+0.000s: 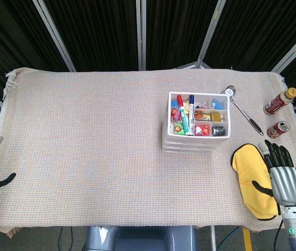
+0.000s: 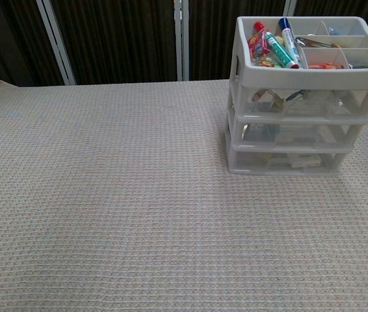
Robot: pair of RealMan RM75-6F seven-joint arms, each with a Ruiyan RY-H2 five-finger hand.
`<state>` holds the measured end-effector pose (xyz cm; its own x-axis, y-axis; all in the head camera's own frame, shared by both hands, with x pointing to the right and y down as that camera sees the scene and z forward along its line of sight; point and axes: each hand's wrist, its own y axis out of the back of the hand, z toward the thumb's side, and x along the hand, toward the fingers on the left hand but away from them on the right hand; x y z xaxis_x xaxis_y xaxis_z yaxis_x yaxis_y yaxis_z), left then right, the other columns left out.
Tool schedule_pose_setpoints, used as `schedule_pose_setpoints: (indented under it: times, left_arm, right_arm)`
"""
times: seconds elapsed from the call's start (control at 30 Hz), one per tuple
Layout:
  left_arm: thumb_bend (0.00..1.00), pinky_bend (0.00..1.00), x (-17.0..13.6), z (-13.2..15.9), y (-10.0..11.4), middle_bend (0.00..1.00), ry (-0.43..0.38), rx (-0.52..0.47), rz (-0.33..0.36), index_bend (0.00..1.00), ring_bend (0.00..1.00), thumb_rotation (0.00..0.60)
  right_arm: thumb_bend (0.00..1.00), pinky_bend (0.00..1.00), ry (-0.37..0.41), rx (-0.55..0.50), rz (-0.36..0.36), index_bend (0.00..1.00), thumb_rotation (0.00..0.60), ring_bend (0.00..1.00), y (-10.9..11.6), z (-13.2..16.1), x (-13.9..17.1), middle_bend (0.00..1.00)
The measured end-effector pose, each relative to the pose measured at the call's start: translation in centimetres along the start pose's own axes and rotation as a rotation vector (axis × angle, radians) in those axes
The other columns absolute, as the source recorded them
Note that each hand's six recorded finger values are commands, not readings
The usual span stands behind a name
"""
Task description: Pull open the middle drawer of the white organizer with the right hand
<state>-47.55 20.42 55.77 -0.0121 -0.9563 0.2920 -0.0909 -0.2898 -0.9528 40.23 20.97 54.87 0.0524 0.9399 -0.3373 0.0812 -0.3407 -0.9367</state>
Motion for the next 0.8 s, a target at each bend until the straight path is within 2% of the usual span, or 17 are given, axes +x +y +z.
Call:
schedule_pose_setpoints:
  times: [0.8]
  left_arm:
    - [0.04,0.0,-0.38,0.37,0.5,0.0,-0.014,-0.001,0.019,0.0,0.0,0.6]
  right_arm:
    - [0.05,0.0,0.002,-0.003,0.002,0.0,0.6,0.0,0.09,0.05,0.31,0.0]
